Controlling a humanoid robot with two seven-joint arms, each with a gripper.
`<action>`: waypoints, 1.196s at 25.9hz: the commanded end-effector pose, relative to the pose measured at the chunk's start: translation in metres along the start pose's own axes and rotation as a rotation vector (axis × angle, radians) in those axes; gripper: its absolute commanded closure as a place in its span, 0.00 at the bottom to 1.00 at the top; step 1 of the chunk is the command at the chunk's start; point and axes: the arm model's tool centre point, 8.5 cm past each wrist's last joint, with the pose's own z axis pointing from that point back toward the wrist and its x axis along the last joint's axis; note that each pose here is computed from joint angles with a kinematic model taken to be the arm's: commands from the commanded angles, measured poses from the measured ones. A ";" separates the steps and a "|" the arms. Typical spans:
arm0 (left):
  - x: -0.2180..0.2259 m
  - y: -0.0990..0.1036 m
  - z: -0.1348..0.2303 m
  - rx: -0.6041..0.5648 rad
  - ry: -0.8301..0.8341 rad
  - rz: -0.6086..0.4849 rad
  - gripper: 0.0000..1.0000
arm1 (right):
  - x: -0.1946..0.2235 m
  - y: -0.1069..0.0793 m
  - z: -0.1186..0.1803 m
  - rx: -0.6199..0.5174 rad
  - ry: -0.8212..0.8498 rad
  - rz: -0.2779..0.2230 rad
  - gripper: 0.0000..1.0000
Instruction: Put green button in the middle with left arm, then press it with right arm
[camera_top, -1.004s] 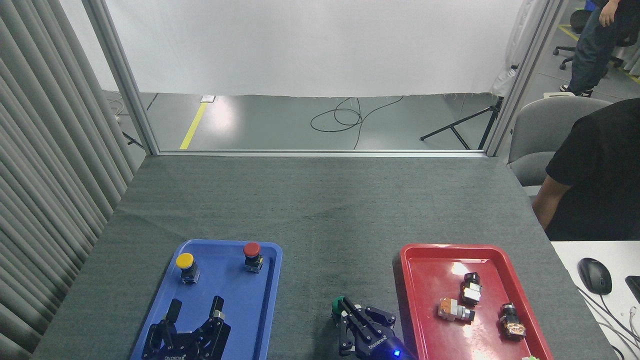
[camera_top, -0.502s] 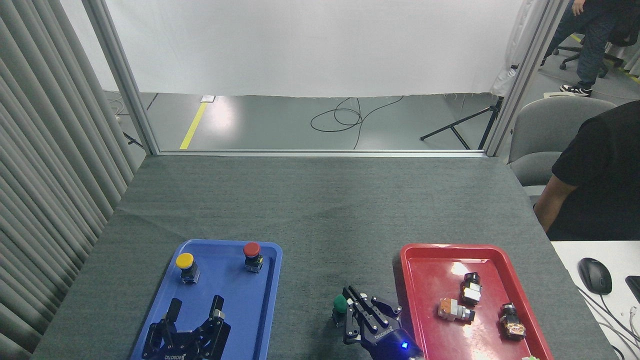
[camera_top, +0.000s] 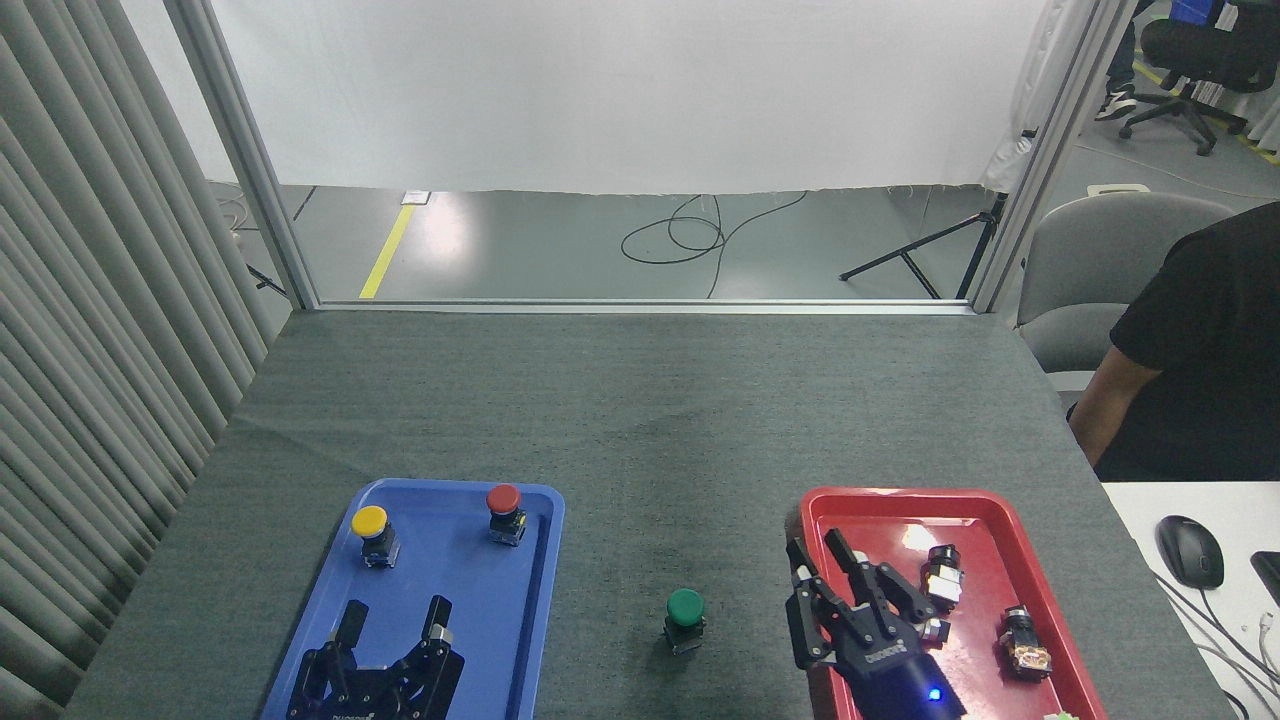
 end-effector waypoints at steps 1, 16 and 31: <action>0.001 0.000 0.001 -0.001 -0.006 0.001 0.01 | -0.038 -0.006 0.030 -0.020 0.086 0.014 0.00; 0.005 0.003 -0.001 0.009 -0.015 0.006 0.01 | -0.066 -0.014 0.057 -0.059 0.140 -0.037 0.00; -0.013 0.029 -0.012 -0.065 -0.002 -0.121 0.01 | -0.067 -0.003 0.045 0.118 0.221 0.161 0.00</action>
